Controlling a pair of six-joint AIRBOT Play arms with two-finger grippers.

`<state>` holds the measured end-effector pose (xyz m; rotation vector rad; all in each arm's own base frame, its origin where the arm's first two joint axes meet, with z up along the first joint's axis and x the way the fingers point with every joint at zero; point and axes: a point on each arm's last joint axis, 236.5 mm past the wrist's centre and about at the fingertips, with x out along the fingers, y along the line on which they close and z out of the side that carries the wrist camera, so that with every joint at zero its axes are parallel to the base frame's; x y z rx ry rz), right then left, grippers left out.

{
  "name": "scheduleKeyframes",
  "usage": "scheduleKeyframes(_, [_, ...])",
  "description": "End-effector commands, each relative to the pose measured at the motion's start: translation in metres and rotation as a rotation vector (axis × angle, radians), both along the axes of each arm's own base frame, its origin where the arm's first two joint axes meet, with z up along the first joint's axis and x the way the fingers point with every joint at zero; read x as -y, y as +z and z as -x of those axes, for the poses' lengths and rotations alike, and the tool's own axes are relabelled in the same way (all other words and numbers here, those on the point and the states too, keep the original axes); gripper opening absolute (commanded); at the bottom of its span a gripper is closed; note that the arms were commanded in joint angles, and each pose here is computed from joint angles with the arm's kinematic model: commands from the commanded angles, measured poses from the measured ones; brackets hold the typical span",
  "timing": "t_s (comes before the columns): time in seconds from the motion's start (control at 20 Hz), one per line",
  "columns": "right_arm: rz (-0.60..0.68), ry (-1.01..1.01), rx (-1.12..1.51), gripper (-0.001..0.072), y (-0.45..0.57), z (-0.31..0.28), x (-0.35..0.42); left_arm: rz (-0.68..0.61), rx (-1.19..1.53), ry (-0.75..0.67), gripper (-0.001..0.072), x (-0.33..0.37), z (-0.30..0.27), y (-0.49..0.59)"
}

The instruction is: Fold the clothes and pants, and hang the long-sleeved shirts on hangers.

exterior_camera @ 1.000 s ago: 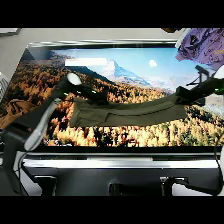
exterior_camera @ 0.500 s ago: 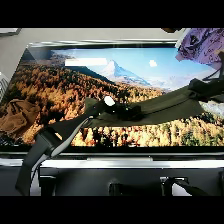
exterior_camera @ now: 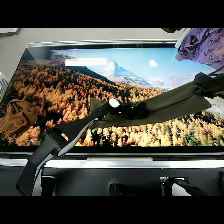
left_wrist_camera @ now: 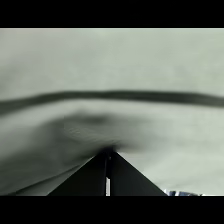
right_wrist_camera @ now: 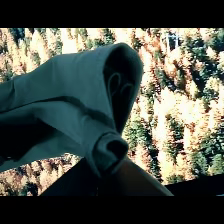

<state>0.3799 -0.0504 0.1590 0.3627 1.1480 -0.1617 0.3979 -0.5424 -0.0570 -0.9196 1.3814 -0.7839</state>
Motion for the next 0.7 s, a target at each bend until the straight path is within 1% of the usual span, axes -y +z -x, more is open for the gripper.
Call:
scheduleKeyframes(0.0, [-0.005, -0.022, 0.016, 0.0029, 0.002, -0.005, 0.0, -0.101, 0.003, -0.053, 0.0012, -0.044, -0.011, 0.009])
scheduleKeyframes(0.1, [-0.057, -0.041, 0.047, 0.0028, 0.005, -0.012, -0.009, -0.229, 0.058, -0.052, 0.0012, -0.093, -0.031, 0.025])
scheduleKeyframes(0.2, [-0.146, -0.055, 0.091, 0.0028, 0.013, -0.023, -0.028, -0.355, 0.13, -0.037, 0.0012, -0.151, -0.052, 0.052])
scheduleKeyframes(0.4, [-0.203, -0.01, 0.093, 0.0028, 0.013, -0.032, -0.09, -0.562, 0.201, 0.037, 0.0013, -0.282, -0.072, 0.119])
scheduleKeyframes(0.55, [-0.259, 0.024, 0.088, 0.0028, 0.005, -0.042, -0.156, -0.669, 0.214, 0.135, 0.0014, -0.367, -0.071, 0.161])
scheduleKeyframes(0.65, [-0.289, 0.06, 0.088, 0.0028, -0.003, -0.045, -0.202, -0.681, 0.222, 0.203, 0.0015, -0.406, -0.07, 0.186])
